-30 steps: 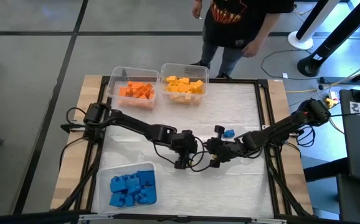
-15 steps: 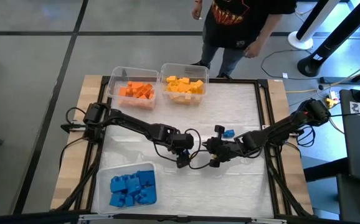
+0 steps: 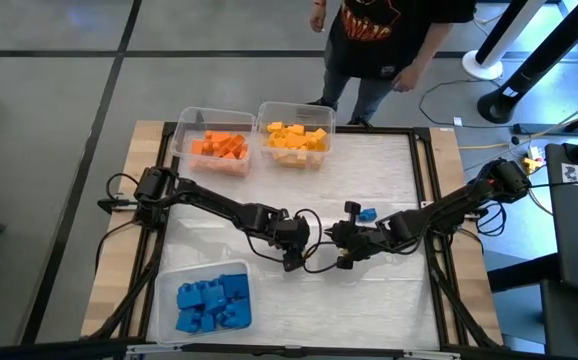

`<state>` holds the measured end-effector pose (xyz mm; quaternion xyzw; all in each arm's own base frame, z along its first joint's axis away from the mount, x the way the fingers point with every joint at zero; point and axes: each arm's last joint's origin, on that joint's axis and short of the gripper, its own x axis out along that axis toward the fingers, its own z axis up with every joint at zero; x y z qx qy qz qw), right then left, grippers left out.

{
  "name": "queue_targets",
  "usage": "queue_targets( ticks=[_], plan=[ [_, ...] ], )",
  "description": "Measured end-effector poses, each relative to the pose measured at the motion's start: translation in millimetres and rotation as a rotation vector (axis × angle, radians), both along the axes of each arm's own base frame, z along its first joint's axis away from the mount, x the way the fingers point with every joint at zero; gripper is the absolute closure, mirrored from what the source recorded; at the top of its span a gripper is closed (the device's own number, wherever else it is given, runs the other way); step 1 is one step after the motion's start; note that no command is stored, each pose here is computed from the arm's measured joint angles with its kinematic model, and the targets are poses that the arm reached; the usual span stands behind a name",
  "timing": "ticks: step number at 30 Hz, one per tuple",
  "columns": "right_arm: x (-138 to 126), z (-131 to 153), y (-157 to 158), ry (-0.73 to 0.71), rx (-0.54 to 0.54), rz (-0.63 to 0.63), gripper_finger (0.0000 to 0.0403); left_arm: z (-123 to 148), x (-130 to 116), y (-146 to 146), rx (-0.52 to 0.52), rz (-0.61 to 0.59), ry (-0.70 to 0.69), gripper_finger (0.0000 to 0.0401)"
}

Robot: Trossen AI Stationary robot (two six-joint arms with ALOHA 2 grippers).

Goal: Sort blocks
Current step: Put the blue game piece into the bottom transparent bin

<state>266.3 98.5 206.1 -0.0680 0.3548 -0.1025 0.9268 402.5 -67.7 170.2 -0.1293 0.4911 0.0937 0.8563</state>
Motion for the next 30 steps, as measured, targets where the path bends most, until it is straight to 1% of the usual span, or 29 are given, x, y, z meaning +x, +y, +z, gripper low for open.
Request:
queue_targets(
  ticks=[2, 5, 12, 15, 17, 22, 24, 26, 30],
  plan=[
    [0.0, 0.0, 0.0, 0.0, 0.0, 0.0, 0.0382, -3.9, -2.3, -0.4, 0.0, 0.012, 0.009, 0.0151],
    [0.0, 0.0, 0.0, 0.0, 0.0, 0.0, 0.0382, -6.7, -1.4, -0.4, -0.017, 0.034, -0.024, 0.0151],
    [0.0, 0.0, 0.0, 0.0, 0.0, 0.0, 0.0382, -14.8, -0.5, -1.0, -0.012, 0.025, -0.023, 0.0151],
    [0.0, 0.0, 0.0, 0.0, 0.0, 0.0, 0.0382, -29.6, 1.0, -2.9, 0.0, 0.012, 0.014, 0.0151],
    [0.0, 0.0, 0.0, 0.0, 0.0, 0.0, 0.0382, -34.7, 2.2, -3.2, 0.018, -0.009, 0.021, 0.0151],
    [-0.1, -0.1, -0.1, 0.002, -0.001, 0.0, 0.0382, -34.9, 2.5, -3.0, 0.043, -0.01, 0.018, 0.0154],
    [-0.2, -0.2, -0.1, 0.003, -0.002, 0.0, 0.0382, -34.3, 2.1, -2.8, 0.064, -0.031, 0.021, 0.017],
    [-0.2, -0.2, -0.1, 0.004, -0.002, 0.001, 0.0382, -34.1, 2.1, -2.5, 0.081, -0.056, 0.025, 0.0195],
    [-0.3, -0.3, -0.1, 0.012, -0.024, 0.019, 0.0382, -34.1, 1.7, -1.6, 0.106, -0.082, 0.033, 0.0268]
  ],
)
